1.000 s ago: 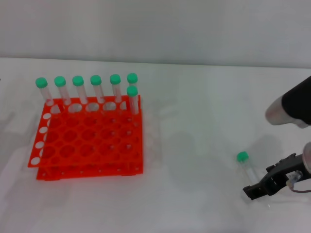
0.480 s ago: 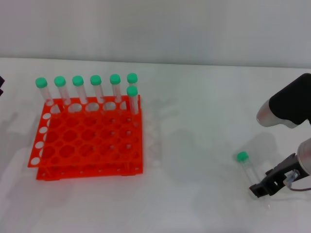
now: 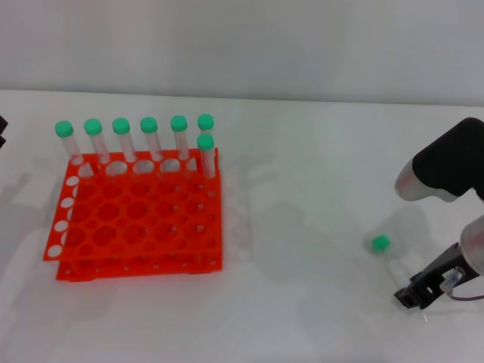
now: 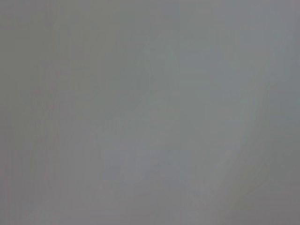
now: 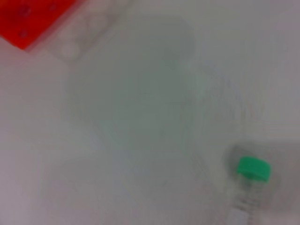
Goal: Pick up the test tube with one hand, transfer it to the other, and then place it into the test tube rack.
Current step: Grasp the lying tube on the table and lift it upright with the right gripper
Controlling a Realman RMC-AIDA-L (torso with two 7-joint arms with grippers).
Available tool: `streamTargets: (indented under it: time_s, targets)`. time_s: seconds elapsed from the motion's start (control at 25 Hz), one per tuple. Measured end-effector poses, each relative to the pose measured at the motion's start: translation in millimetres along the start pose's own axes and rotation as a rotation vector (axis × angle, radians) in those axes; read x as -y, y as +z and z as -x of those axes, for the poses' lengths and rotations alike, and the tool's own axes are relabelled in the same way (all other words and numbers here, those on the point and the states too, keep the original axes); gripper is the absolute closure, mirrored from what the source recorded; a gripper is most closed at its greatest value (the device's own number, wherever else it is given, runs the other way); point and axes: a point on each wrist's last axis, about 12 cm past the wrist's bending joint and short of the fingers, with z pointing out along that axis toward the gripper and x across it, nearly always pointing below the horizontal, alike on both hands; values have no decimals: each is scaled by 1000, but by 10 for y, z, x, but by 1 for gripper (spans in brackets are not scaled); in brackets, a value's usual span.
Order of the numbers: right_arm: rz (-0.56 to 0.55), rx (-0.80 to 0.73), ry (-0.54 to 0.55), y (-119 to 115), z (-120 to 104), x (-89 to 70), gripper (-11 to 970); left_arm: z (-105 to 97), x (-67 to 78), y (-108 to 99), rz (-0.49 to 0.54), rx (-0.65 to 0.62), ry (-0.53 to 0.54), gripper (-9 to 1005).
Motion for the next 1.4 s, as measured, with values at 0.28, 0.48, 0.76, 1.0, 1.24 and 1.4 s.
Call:
streamTargets:
  time_s: [0.28, 0.48, 0.76, 1.0, 1.24, 1.4]
  targets:
    - [6, -12, 0, 24, 30, -8, 661, 12, -10, 10, 0, 0, 3, 275]
    - [2, -9, -14, 17, 70, -31, 681, 12, -26, 10, 8, -6, 5, 275]
    - [1, -32, -38, 56, 136, -48, 756, 13, -39, 25, 15, -12, 7, 276]
    - [1, -66, -56, 99, 161, -66, 776, 18, -41, 38, 15, -12, 9, 281]
    - [0, -66, -56, 100, 170, -62, 776, 12, -48, 61, 23, -20, 9, 285]
    - [-5, -56, -59, 100, 184, -55, 776, 12, -50, 65, 25, -21, 9, 288]
